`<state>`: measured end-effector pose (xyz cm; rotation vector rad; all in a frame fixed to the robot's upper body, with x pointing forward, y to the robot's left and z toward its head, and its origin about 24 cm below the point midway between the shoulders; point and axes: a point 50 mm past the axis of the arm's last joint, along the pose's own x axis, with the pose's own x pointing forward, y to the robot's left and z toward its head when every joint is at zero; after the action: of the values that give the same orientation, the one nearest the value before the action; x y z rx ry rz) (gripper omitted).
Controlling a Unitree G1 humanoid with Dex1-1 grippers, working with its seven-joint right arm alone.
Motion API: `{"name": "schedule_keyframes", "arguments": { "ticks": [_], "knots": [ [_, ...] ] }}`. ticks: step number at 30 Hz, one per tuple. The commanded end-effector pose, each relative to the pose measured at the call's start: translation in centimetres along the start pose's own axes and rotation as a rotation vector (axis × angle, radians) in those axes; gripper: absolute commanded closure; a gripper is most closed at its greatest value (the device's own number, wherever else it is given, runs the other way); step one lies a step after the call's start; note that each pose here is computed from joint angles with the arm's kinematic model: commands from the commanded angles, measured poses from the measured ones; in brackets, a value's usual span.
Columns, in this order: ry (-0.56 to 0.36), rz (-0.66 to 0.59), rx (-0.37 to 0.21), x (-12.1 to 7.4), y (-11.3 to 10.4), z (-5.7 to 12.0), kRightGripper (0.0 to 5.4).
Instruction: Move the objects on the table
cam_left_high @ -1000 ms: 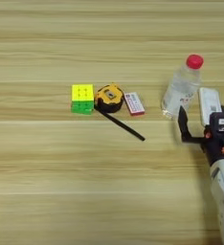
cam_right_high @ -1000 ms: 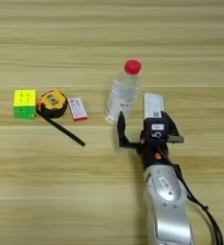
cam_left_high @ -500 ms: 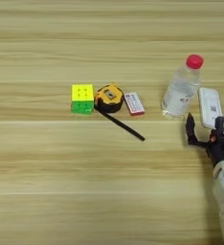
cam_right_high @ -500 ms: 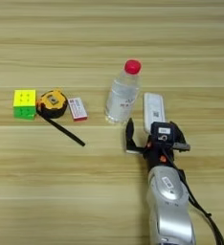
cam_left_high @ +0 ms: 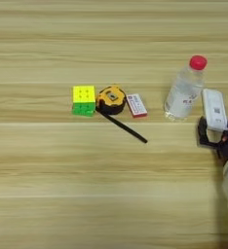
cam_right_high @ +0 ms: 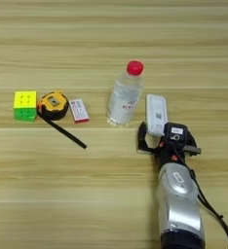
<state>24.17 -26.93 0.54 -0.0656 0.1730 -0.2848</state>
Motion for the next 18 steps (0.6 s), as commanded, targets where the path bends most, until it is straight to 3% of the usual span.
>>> {"name": "schedule_keyframes", "arguments": {
  "ticks": [1,18],
  "knots": [
    [-0.09,0.005,0.008,1.6,-0.8,2.5,0.02],
    [-0.041,0.089,0.01,3.8,-0.4,2.2,0.02]
  ]
}}
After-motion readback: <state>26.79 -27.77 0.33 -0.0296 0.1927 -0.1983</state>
